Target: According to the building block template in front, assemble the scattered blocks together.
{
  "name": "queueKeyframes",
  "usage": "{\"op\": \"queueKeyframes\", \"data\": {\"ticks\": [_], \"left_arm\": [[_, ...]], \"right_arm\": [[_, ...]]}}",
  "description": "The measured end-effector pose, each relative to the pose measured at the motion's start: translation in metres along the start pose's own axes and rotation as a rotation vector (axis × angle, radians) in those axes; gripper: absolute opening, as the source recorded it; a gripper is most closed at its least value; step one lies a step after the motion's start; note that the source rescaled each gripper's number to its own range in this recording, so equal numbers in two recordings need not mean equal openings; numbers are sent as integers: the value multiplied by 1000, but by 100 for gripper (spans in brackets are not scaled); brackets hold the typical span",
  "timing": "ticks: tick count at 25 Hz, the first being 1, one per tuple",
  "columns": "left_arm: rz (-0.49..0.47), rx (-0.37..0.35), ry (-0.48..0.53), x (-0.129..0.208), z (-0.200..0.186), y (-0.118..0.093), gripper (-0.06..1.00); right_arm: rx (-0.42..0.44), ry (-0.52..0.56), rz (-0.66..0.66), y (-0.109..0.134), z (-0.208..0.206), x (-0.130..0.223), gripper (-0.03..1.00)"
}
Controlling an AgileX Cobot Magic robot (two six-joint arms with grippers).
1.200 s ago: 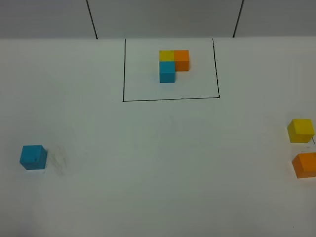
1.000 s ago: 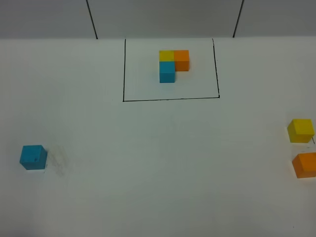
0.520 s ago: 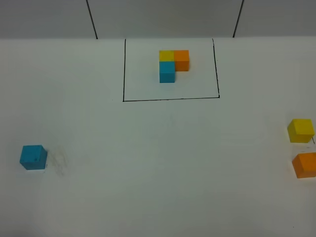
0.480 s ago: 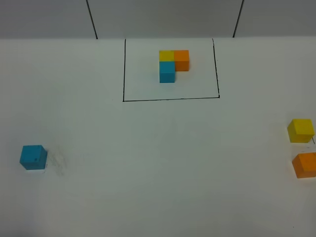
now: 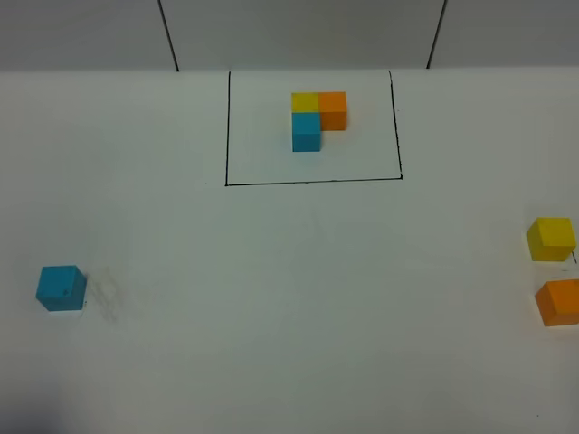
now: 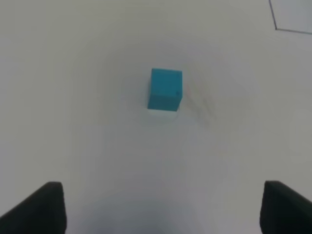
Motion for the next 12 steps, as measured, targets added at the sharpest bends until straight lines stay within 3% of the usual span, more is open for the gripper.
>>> {"op": "queueKeyframes", "data": {"ticks": [4, 8, 12], "left_arm": [[1, 1, 161, -20, 16, 0, 88], [22, 3, 280, -45, 40, -1, 90], [33, 7, 333, -68, 71, -2, 91]], "right_arm": [[0, 0, 1, 0, 0, 0, 2], [0, 0, 1, 0, 0, 0, 2], [0, 0, 1, 0, 0, 0, 2]]}}
Point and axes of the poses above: a point on each arm's last joint axis where the gripper is mounted, z pointing out along that axis toward the gripper, y along the wrist's bending axis when the last joint is at zero, x = y × z, the point moved 8 cm from there along z, pointing out along that axis toward the gripper, and after that the axes turned 10 degrees about z, right-handed, at the moved point
